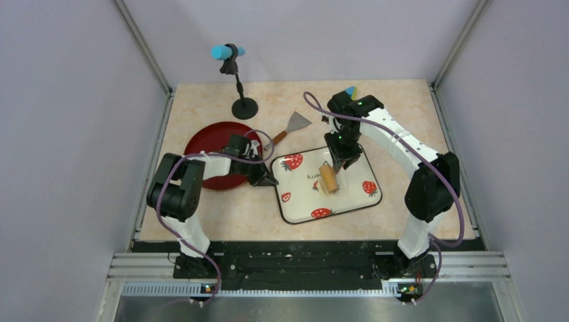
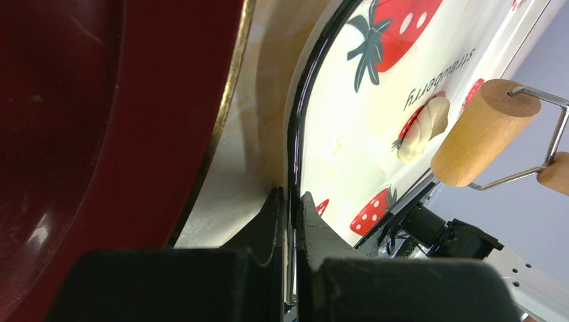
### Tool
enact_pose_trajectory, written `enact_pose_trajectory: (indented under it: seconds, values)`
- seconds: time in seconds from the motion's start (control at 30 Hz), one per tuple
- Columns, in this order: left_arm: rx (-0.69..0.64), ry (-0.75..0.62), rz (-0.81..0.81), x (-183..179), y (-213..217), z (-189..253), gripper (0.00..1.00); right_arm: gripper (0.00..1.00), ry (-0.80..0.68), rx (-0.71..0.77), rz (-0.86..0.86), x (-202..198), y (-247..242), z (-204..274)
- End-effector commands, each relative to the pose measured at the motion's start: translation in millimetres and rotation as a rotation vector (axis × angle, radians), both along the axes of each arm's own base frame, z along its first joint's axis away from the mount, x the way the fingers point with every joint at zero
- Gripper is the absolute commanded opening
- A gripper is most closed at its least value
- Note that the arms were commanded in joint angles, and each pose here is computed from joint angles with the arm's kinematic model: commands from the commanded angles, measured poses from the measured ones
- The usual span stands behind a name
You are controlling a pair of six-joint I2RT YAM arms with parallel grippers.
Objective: Roll out the dumpling wrappers from the dough
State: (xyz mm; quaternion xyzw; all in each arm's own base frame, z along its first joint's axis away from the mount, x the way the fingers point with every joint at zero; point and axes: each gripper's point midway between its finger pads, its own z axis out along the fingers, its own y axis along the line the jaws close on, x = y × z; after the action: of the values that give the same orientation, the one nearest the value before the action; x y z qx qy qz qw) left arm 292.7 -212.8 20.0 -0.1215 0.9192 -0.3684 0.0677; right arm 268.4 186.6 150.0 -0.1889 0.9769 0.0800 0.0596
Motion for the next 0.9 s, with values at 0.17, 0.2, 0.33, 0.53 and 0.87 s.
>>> enact_pose_trajectory:
  seconds: [0.17,0.2,0.33,0.53,0.87]
  values:
    - [0.228,0.144,0.034,-39,40,-52,0.00,0.00,-0.033,0.082,0.048,-5,21,9]
    - [0.228,0.145,0.034,-39,40,-52,0.00,0.00,-0.028,0.079,0.052,-6,22,6]
    - [0.227,0.144,0.037,-39,40,-52,0.00,0.00,-0.010,0.051,0.065,-11,20,-8]
    - [0.226,0.143,0.040,-39,41,-52,0.00,0.00,-0.001,0.019,0.069,-18,14,-22]
    - [0.220,0.144,0.042,-40,40,-52,0.00,0.00,0.054,0.086,0.090,-31,27,-34]
